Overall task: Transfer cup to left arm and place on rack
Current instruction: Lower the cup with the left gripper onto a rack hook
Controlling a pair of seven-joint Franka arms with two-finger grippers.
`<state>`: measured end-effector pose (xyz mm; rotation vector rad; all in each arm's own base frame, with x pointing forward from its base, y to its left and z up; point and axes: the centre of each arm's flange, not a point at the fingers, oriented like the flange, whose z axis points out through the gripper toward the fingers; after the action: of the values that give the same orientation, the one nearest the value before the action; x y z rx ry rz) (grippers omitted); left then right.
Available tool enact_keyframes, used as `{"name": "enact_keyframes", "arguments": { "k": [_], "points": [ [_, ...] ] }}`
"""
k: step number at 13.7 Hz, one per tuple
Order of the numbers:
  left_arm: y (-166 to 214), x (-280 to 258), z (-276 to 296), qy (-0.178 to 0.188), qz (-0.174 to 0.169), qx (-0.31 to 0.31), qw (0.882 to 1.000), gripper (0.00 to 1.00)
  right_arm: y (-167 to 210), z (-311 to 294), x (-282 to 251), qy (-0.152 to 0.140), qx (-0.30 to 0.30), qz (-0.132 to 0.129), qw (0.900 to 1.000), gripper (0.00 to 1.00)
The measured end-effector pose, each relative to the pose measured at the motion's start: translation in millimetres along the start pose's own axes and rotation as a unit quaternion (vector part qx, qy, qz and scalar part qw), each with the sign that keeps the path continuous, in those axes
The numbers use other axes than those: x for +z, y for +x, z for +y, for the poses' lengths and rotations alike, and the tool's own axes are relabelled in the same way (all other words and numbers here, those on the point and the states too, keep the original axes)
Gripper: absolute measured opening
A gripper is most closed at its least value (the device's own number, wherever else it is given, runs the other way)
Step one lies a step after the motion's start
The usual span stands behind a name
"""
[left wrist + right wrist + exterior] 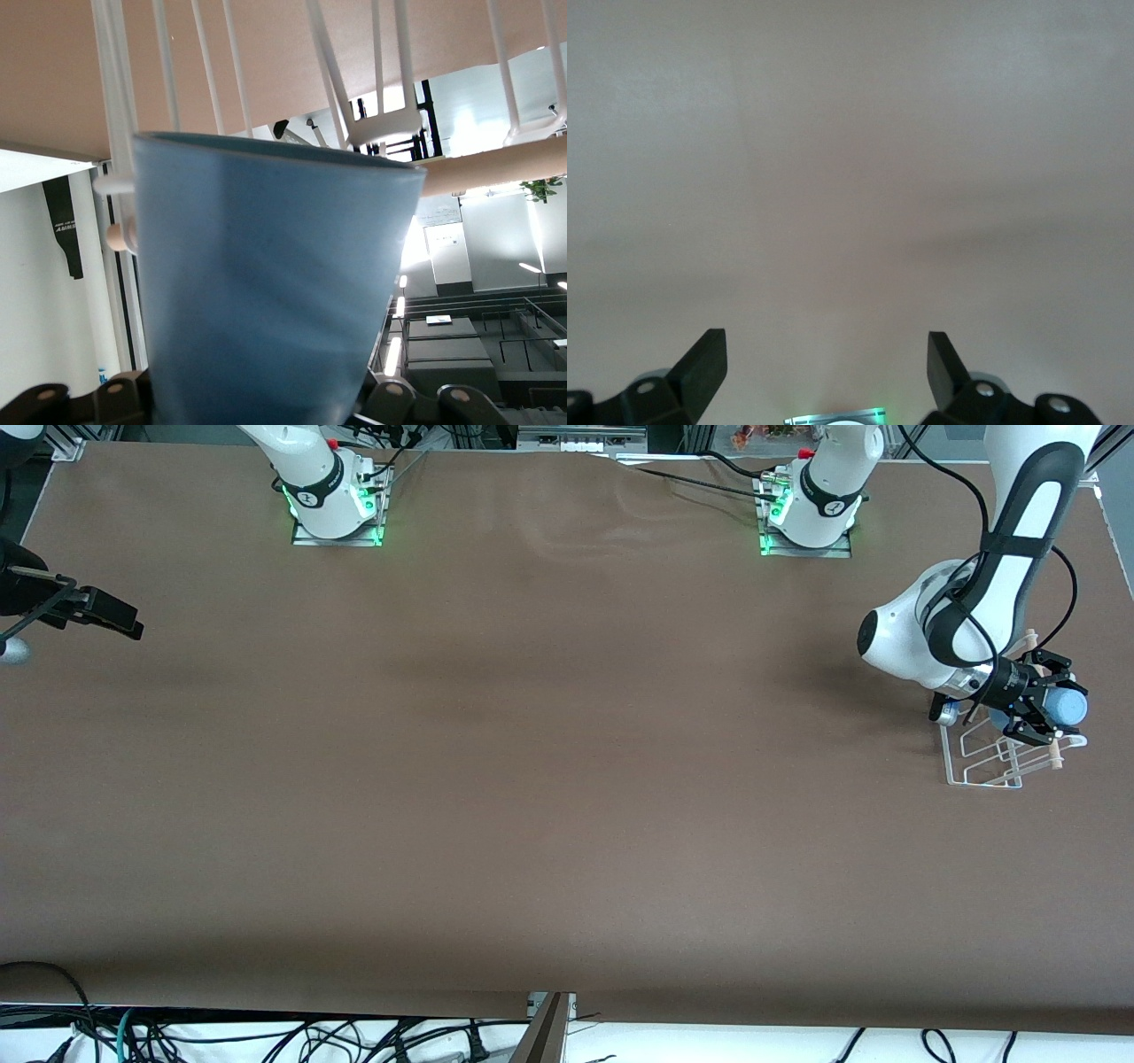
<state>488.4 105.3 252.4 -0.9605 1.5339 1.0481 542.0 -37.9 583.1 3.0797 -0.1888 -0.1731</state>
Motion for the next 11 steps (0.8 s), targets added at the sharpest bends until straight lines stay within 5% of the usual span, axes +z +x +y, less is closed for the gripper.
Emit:
{"name": "enact_keyframes", "arguments": {
  "k": [11],
  "points": [
    [17.1, -11.0, 15.7, -0.002, -0.007, -0.036, 0.999, 0.67, 0.0, -0.1, 0.0, 0.0, 0.0, 0.0, 1.0, 1.0]
  ]
}}
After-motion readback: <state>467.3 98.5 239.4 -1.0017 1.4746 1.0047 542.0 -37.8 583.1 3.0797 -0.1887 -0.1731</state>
